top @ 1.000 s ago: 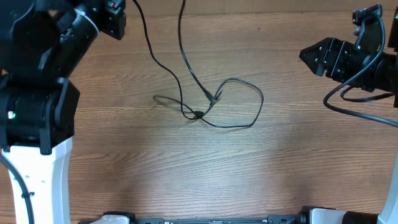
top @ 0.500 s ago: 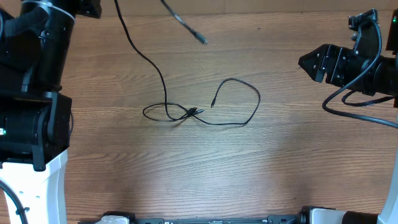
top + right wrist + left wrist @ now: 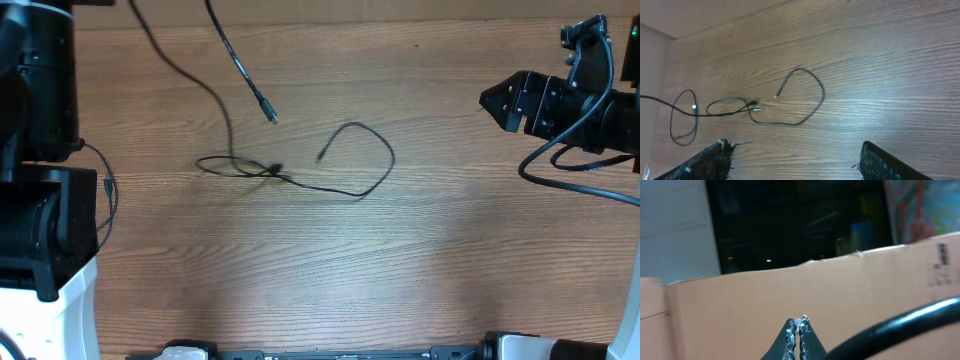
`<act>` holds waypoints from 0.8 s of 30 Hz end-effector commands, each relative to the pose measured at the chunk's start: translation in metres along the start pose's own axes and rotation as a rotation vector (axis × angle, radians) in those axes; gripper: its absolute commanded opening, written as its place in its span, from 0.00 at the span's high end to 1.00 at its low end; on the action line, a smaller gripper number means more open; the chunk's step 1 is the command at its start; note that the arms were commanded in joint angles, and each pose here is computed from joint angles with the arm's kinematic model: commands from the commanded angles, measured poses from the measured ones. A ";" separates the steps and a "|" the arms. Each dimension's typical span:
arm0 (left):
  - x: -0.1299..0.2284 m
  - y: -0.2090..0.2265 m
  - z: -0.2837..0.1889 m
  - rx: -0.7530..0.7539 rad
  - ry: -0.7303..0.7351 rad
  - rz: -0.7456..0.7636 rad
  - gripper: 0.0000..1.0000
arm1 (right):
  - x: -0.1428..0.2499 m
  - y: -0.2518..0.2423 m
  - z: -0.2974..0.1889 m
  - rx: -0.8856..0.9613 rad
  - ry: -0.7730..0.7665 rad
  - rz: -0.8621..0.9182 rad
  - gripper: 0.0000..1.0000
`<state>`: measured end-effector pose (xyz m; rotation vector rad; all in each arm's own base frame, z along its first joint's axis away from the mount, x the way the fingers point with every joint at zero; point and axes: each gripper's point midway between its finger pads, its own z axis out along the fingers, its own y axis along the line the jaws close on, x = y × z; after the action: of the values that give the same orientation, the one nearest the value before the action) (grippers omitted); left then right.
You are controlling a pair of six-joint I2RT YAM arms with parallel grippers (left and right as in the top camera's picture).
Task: Untangle cables
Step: 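Lift the cable up and back with the left gripper, then move the right gripper to the pile and grasp a cable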
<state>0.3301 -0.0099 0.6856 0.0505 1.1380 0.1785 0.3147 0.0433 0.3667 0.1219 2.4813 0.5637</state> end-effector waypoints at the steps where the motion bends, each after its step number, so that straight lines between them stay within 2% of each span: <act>1: -0.011 0.021 -0.010 -0.102 -0.006 0.004 0.96 | -0.001 -0.002 0.000 0.011 -0.002 -0.007 0.19; 6: 0.000 0.013 -0.008 -0.060 0.036 -0.015 0.96 | 0.002 0.002 0.002 -0.015 0.013 -0.072 0.14; 11: 0.008 0.001 -0.004 0.002 0.055 -0.011 0.96 | 0.015 0.016 0.011 -0.098 0.064 -0.220 0.00; 18: 0.020 -0.002 -0.003 0.009 0.097 -0.020 0.96 | 0.039 0.026 0.055 -0.157 0.168 -0.329 0.00; 24: 0.035 -0.004 -0.003 0.016 0.155 -0.010 0.96 | 0.079 0.047 0.103 -0.260 0.295 -0.490 0.00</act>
<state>0.3439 -0.0085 0.6489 0.0581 1.2985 0.1867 0.3122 0.1190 0.2851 -0.5233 2.5668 0.6774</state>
